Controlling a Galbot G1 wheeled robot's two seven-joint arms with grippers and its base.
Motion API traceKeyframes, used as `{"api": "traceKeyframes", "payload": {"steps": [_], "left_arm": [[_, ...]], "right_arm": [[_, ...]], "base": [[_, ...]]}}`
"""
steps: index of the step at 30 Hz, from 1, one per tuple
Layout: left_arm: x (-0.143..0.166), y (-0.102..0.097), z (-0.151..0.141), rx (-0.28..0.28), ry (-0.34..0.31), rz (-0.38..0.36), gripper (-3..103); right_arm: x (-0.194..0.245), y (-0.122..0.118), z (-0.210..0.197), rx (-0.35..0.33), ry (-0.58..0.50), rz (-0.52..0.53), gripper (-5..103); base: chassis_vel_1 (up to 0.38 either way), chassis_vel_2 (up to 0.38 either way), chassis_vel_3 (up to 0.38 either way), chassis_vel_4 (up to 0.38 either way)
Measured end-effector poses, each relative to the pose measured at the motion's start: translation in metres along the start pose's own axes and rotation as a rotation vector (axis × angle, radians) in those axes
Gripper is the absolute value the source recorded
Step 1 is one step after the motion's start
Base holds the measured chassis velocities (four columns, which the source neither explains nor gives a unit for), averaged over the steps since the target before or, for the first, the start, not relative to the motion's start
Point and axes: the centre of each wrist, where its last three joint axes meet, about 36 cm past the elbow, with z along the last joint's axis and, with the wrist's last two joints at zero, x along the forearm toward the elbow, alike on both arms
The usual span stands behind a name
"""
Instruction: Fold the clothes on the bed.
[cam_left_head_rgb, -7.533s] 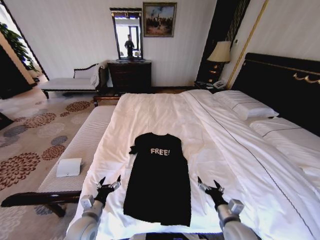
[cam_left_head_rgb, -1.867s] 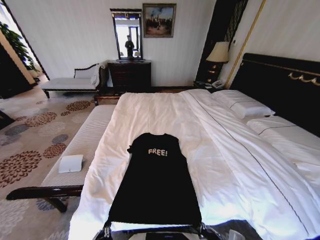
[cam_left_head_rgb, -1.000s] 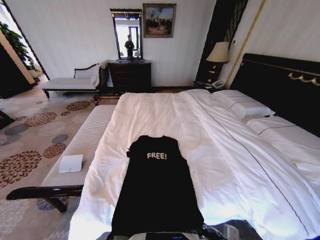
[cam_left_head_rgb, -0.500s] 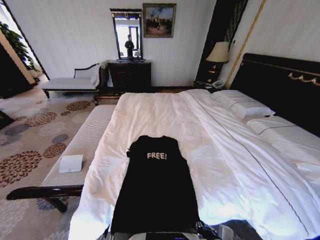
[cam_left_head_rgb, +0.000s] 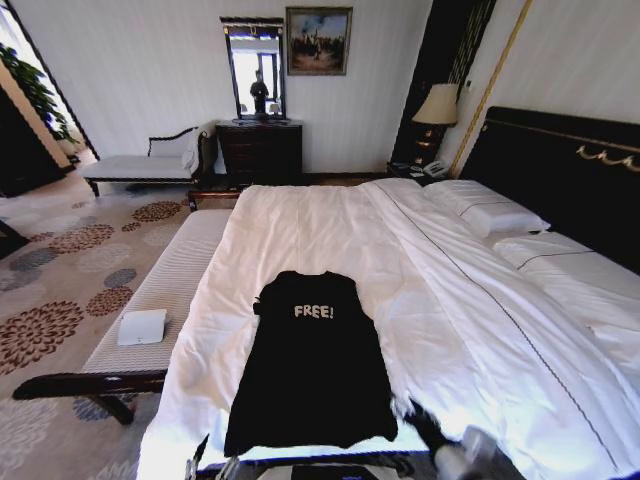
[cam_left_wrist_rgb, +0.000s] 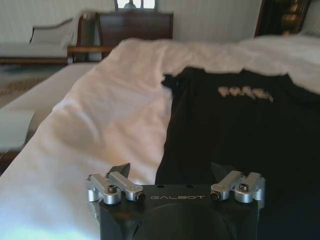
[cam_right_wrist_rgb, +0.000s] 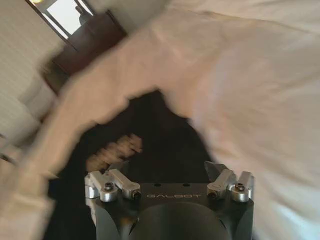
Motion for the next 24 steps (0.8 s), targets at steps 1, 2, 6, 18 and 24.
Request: {"api": "traceKeyframes", "payload": {"steps": [1,2,6,18,24], "left_arm": [[-0.008,0.001,0.000,-0.001,-0.024,0.005,97],[-0.014,0.001,-0.002,-0.002,-0.040,0.008,97],[-0.031,0.004,-0.008,0.001,-0.083,0.013,100],[-0.041,0.013,-0.004,-0.009,-0.067,-0.010,100],[-0.040,0.009,-0.001,0.000,-0.060,-0.013,100]], "right_arm": [[-0.008,0.002,-0.008,-0.028,-0.009,-0.044,90],[-0.019,0.003,-0.015,-0.056,-0.009,-0.077,95],[-0.054,0.003,-0.032,-0.156,0.002,-0.152,100],[-0.154,-0.018,-0.042,-0.277,0.118,-0.197,100],[-0.186,-0.024,-0.032,-0.247,0.143,-0.162,100]], "base": [[0.000,0.000,0.000,0.000],[0.000,0.000,0.000,0.000],[0.000,0.000,0.000,0.000],[0.000,0.000,0.000,0.000],[0.000,0.000,0.000,0.000]]}}
